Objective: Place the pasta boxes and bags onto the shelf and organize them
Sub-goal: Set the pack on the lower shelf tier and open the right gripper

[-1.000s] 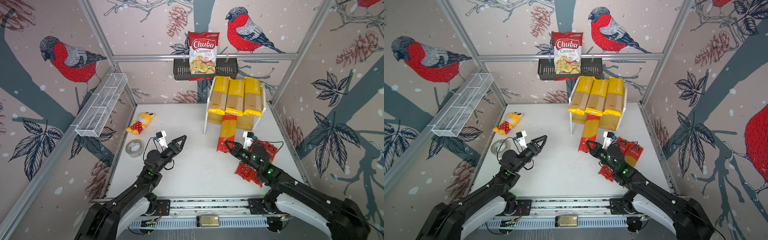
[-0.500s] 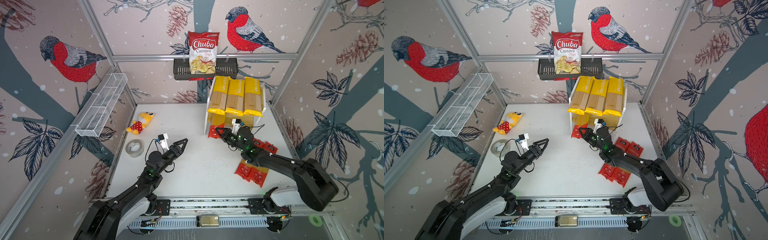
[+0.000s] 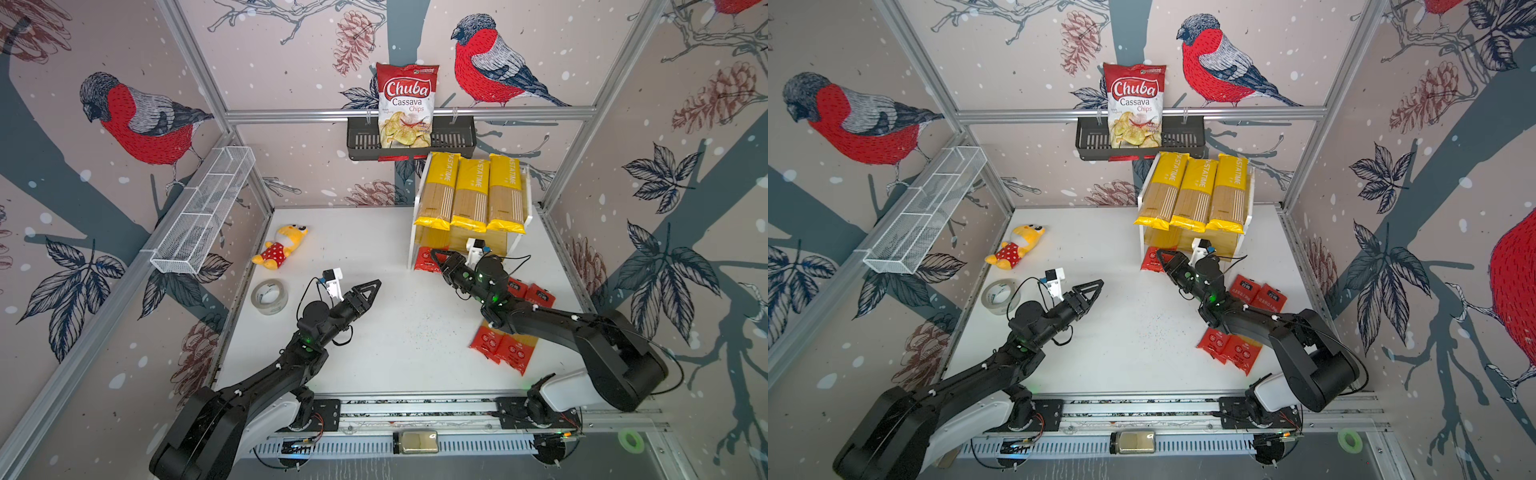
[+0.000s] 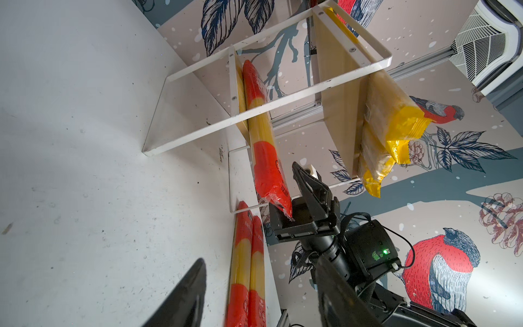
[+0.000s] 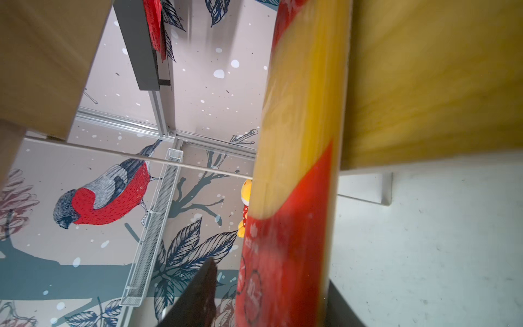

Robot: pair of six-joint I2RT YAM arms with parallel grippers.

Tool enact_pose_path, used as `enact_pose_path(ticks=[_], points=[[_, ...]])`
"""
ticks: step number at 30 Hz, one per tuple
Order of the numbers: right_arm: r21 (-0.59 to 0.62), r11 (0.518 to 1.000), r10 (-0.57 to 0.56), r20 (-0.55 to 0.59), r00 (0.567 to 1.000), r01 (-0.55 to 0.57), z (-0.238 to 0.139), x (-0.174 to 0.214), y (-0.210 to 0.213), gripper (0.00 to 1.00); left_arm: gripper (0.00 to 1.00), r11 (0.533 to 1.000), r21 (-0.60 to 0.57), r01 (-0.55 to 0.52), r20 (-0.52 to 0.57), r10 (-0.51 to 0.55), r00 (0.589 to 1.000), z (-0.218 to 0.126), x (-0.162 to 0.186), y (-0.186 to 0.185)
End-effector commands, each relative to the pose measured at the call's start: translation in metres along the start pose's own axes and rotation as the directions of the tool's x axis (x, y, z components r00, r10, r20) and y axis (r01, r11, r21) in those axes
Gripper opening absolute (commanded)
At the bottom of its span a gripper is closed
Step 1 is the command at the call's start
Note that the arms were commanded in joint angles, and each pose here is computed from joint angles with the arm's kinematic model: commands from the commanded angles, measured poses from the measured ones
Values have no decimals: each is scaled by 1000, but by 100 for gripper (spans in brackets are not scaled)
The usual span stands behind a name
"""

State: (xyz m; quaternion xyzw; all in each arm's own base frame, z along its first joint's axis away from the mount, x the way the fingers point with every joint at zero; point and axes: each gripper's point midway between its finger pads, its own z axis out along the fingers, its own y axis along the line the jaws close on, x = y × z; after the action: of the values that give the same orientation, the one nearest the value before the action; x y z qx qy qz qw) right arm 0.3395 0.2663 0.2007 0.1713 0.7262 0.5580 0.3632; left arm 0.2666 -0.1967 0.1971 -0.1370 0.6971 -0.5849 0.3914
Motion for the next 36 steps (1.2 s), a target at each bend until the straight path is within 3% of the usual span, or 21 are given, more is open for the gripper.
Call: enact_pose_path(ticks=[1,10,15,25,31,36], points=[[-47,999,25,29,999,-24,-10,-2,12,56,61,999,44,-25,13,25,1000,1,-3,-12],[38,999,24,101,995,-28,-16,14,1,60,61,985,-17,-172,-58,171,984,17,21,-16],[61,998,16,164,986,-27,-7,11,-2,59,61,986,-18,-166,-66,164,984,14,28,-14],[20,1000,-21,122,992,19,1,9,3,22,61,985,-31,-168,-61,166,984,9,30,-7],[0,998,-69,34,997,69,8,-1,7,16,61,987,-28,-160,-67,158,985,11,32,-4],[2,999,-37,54,998,37,12,-10,3,16,61,988,-22,-154,-71,152,986,12,33,-4]])
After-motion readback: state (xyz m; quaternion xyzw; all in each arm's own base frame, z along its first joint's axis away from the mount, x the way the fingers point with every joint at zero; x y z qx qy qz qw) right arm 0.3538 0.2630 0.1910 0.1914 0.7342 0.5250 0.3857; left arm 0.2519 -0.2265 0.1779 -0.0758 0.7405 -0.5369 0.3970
